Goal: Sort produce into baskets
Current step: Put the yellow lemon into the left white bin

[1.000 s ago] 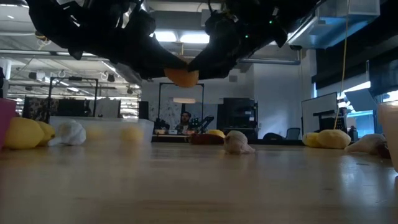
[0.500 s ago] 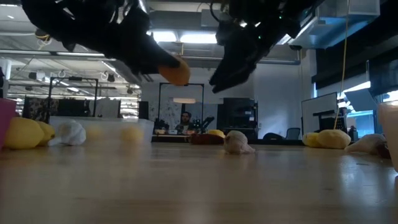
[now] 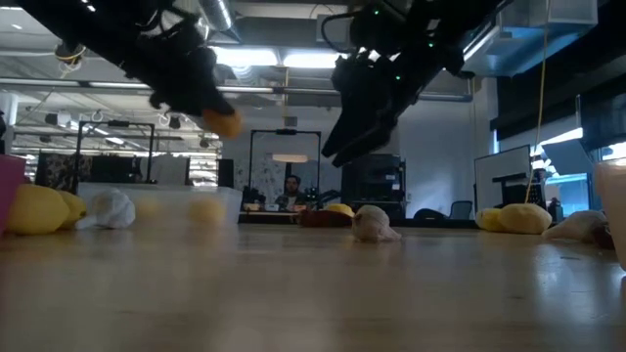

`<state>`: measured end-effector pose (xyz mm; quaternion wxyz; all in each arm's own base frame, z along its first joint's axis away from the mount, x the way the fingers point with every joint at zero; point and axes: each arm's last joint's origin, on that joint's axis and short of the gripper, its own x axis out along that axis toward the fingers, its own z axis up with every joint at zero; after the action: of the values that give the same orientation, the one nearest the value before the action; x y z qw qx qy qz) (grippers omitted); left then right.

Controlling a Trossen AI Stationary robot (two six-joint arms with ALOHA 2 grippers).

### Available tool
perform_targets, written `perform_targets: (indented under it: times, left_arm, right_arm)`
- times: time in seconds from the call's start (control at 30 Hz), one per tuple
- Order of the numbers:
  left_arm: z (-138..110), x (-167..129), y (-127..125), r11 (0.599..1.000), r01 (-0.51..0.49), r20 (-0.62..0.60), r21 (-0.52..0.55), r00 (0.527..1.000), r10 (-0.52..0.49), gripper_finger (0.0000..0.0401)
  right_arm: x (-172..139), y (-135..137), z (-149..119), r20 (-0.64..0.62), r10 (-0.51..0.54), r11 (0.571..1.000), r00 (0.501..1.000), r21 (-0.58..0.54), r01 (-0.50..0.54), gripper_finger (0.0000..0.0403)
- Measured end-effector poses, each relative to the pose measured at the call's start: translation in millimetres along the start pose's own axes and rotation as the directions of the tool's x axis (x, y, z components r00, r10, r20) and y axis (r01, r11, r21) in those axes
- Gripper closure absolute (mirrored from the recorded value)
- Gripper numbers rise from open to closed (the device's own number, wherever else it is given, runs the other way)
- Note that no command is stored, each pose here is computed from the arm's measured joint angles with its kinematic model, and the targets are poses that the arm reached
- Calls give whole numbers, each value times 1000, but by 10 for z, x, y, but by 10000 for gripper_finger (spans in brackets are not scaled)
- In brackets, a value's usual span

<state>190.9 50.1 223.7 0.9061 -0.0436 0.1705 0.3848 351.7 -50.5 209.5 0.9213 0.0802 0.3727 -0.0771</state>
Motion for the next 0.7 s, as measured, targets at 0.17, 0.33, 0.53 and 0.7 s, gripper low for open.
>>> perform_targets:
  times: [0.17,0.33,0.53,0.7]
  left_arm:
    - [-69,20,212,983,-175,-82,-50,982,170,173]
    - [-174,91,363,955,-285,-189,-86,945,265,173]
    - [-272,203,487,921,-379,-276,-92,898,342,173]
    - [-349,312,514,923,-376,-338,-85,882,328,173]
  right_arm:
    - [26,5,-9,-5,23,1000,1000,2,-23,56]
    - [26,6,-7,-3,23,1000,1000,2,-23,56]
    - [26,3,-9,-4,16,1000,1000,20,-16,56]
    - [26,2,-15,-11,15,1000,1000,21,-15,56]
